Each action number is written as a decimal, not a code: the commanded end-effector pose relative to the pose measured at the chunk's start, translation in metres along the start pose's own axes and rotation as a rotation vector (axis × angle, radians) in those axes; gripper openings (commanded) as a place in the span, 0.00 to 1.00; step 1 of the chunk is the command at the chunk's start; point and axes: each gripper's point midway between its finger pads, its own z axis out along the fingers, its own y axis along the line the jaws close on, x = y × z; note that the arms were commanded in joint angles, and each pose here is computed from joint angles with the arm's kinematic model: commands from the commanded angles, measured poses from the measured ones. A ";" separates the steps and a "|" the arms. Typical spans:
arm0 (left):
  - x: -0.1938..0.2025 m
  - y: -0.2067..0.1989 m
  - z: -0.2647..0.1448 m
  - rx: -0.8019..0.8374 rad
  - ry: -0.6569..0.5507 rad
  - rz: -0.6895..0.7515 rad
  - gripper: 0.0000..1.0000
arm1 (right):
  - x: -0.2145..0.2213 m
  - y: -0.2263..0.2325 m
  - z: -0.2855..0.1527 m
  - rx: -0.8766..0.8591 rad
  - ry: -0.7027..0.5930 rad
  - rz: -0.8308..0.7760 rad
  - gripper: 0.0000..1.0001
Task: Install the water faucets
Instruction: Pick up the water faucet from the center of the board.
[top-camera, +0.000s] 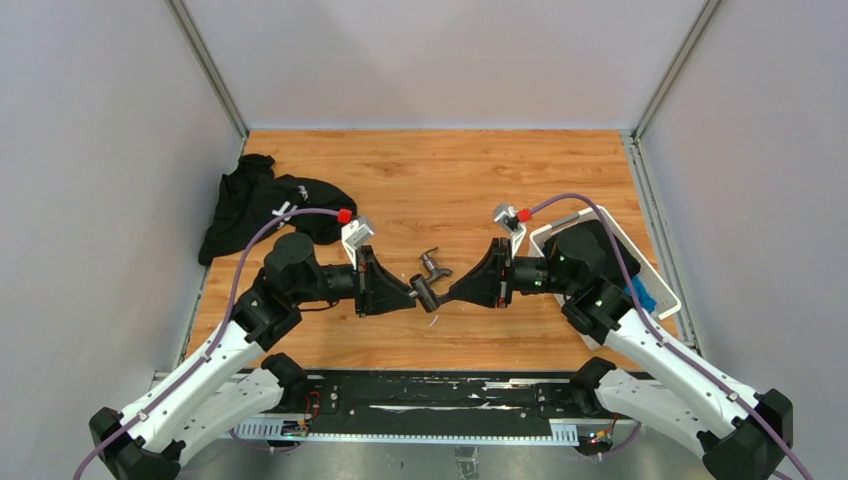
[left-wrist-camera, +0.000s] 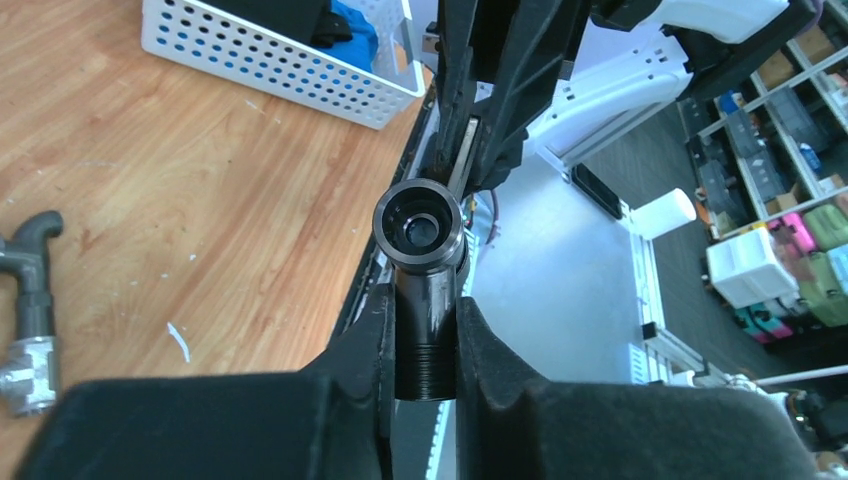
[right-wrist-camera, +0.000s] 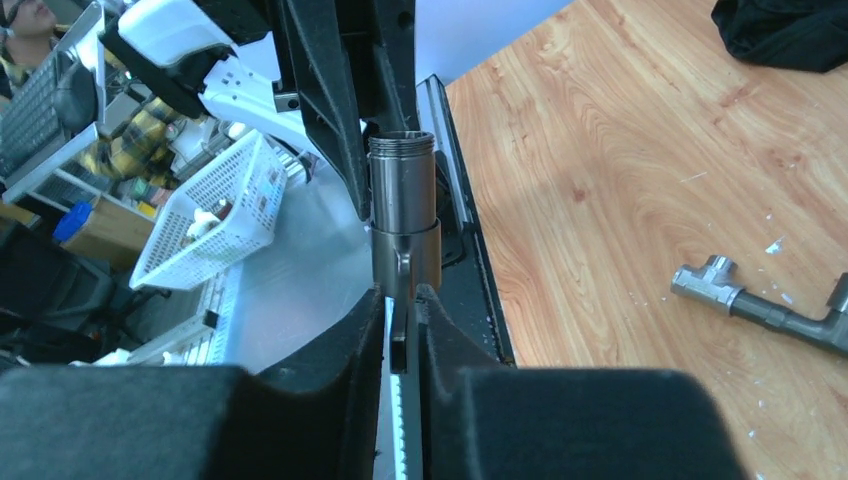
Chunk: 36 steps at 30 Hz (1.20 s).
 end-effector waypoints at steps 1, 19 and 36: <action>0.000 -0.004 0.000 0.031 0.015 0.023 0.00 | 0.002 0.010 -0.003 -0.062 0.046 -0.005 0.36; 0.000 -0.029 -0.007 0.148 0.103 0.125 0.00 | 0.009 0.030 0.035 -0.265 0.252 -0.021 0.80; 0.001 -0.030 -0.011 0.142 0.121 0.158 0.00 | 0.034 0.042 0.053 -0.323 0.337 0.052 0.58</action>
